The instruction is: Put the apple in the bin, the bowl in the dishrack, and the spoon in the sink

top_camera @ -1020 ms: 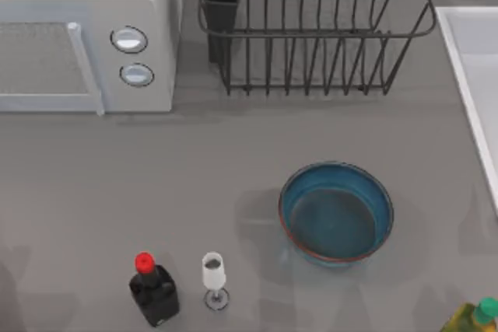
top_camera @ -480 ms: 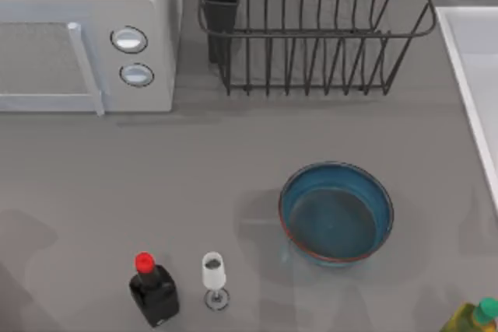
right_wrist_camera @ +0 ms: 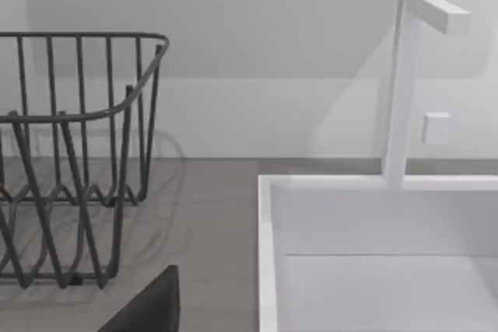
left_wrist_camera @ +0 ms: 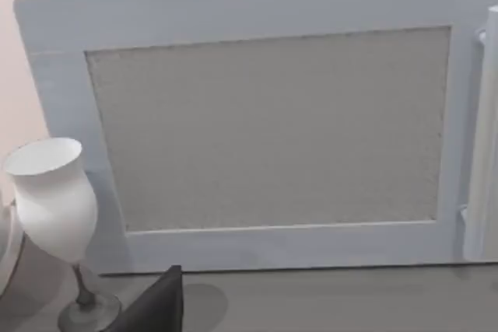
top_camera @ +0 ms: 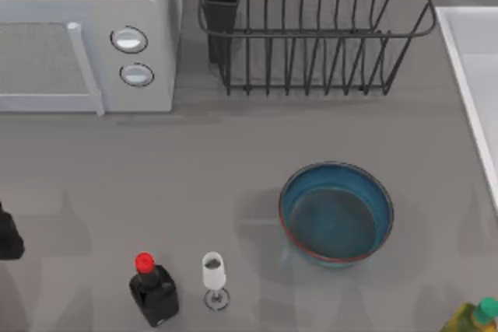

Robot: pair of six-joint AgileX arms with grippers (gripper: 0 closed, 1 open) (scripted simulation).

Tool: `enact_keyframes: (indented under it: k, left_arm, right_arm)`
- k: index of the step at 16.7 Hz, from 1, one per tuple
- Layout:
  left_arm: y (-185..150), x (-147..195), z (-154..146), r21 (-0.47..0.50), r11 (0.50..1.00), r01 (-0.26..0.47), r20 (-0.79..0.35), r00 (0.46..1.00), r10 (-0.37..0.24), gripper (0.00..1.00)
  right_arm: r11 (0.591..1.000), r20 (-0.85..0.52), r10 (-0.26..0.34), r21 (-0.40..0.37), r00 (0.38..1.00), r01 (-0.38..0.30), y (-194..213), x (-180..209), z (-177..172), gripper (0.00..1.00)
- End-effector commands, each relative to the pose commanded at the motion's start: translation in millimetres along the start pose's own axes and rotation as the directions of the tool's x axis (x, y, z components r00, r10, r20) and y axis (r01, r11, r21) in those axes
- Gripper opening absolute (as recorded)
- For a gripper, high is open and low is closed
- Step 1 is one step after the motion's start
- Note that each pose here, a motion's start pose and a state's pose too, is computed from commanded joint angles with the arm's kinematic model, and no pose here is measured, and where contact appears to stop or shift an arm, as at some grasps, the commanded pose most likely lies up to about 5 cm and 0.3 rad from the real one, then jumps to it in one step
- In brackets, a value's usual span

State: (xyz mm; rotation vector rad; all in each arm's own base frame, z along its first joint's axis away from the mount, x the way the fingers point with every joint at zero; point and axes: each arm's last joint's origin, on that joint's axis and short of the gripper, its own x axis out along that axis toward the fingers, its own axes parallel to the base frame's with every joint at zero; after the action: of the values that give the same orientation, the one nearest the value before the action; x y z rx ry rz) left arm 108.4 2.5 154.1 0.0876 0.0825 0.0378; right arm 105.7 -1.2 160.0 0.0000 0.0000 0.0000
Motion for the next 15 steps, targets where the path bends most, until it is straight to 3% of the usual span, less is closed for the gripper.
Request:
enact_keyframes:
  k: [4, 11, 15]
  left_arm:
    - [-3, -3, 6, -0.086, 0.995, 0.041, 0.084, 0.996, -0.034, 1.0]
    - [-3, -3, 6, -0.086, 0.995, 0.041, 0.084, 0.996, -0.034, 1.0]
    - [-3, -3, 6, -0.086, 0.995, 0.041, 0.084, 0.996, -0.034, 1.0]
  right_arm:
    - [1.0, 0.0, 0.0, 0.0, 1.0, 0.0, 0, 0, 0, 1.0]
    - [1.0, -0.009, 0.003, 0.004, 1.0, -0.003, 0, 0, 2, 1.0]
    - [0.998, -0.131, 0.055, 0.051, 0.99, -0.049, 6, 3, 28, 1.0]
